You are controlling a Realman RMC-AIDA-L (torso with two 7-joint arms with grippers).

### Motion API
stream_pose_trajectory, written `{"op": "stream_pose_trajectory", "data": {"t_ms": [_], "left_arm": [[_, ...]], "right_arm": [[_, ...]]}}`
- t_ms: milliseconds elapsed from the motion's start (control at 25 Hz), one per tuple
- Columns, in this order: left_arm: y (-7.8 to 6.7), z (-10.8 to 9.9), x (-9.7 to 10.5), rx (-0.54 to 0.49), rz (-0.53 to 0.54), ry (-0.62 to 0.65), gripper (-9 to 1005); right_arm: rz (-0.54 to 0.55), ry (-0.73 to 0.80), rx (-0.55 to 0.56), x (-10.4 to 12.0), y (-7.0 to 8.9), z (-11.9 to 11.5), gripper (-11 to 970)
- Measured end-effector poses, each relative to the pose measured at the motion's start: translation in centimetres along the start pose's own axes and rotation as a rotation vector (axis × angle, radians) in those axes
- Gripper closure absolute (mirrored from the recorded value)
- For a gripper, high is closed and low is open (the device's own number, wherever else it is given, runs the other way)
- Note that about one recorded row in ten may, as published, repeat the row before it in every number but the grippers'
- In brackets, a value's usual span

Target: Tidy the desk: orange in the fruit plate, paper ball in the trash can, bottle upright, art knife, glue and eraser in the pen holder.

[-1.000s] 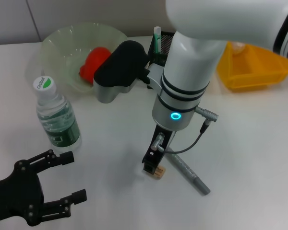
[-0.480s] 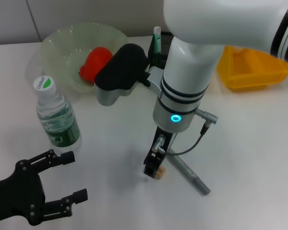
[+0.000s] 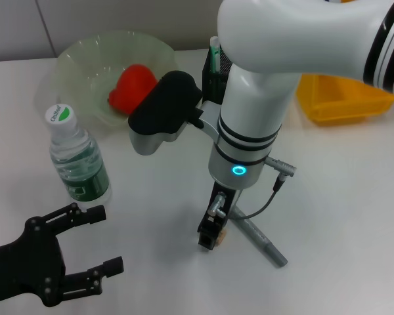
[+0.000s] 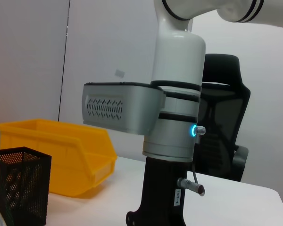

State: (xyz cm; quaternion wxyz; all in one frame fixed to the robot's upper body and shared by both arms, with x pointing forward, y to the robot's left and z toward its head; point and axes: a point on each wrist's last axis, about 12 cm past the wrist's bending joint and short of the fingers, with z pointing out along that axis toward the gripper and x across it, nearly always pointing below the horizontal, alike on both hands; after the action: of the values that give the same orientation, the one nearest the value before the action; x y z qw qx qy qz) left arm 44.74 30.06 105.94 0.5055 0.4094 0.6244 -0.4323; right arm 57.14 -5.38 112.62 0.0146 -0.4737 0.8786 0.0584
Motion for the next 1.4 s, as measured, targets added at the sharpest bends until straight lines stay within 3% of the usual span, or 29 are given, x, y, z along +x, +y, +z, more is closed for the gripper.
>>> {"op": "stream_pose_trajectory", "data": {"t_ms": [440, 640, 760, 1080, 1400], "left_arm": [[0.1, 0.0, -0.1, -0.003, 0.003, -0.004, 152], [0.1, 0.0, 0.0, -0.005, 0.003, -0.002, 152], [0.1, 0.0, 0.0, -0.005, 0.003, -0.002, 152], [0.2, 0.1, -0.1, -0.005, 0.006, 0.0, 152], [0.7, 0.6, -0.4, -0.003, 0.004, 0.0, 152]], "right_arm": [[-0.006, 0.0, 0.003, 0.0, 0.1, 0.1, 551], [-0.002, -0.007, 0.001, 0.0, -0.1, -0.4, 702], [0.031, -0.031, 0.017, 0.5, -1.4, -2.3, 696], [0.18, -0.231, 0.224, 3.7, -6.5, -10.9, 680], [0.216, -0.385, 0.336, 4.2, -9.4, -12.5, 664]]}}
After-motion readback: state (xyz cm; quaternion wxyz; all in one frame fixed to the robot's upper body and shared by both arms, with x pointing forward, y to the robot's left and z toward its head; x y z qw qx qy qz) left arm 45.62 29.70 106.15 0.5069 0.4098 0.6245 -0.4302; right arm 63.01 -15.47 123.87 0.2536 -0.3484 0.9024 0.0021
